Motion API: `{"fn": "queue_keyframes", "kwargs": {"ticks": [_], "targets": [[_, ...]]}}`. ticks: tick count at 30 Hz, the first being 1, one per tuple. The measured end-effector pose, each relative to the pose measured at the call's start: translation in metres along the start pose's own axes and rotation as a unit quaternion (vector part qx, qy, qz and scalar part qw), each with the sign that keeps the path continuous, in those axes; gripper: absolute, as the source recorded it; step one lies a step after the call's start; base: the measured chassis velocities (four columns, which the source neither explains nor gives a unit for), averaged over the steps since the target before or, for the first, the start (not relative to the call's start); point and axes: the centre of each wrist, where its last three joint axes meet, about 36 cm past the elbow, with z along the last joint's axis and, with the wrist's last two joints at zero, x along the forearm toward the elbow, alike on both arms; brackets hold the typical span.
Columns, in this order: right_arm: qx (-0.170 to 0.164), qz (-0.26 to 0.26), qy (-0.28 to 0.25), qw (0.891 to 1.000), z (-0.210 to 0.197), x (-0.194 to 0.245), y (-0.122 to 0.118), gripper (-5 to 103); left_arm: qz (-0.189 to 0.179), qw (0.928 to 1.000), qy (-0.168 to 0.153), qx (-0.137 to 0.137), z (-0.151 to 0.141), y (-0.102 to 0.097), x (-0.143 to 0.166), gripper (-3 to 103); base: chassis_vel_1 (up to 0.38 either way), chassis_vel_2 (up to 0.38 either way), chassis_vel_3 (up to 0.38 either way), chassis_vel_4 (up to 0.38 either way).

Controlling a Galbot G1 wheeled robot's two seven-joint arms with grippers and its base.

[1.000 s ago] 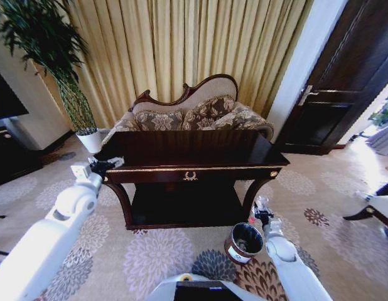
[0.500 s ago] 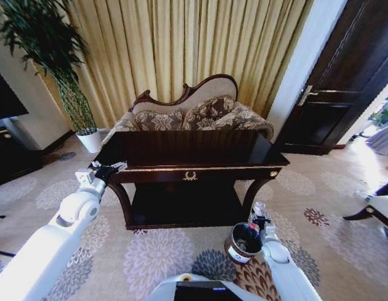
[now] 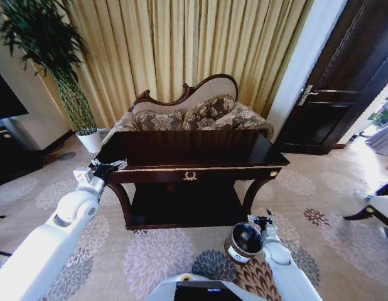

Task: Move to the front of the table and place the trash on the table into the trash bin.

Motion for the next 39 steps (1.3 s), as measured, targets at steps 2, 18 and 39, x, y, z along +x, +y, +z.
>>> {"fn": "queue_keyframes", "kwargs": {"ticks": [2,18,39], "targets": [[-0.022,-0.006,-0.039,0.999,-0.028,0.002,0.003,100,0.000,1.0000,-0.003,0.000,-0.002,0.000,0.001,100,0.000,0.000,0.000,0.000],[-0.102,-0.116,-0.200,0.968,-0.237,0.073,0.043,100,0.002,0.9999,-0.013,0.002,-0.010,0.002,0.000,100,0.000,0.000,0.000,0.000],[-0.099,-0.125,-0.208,0.965,-0.250,0.092,0.044,100,0.002,0.9998,-0.020,-0.001,-0.015,0.006,-0.001,100,0.115,-0.113,-0.116,0.116]]}}
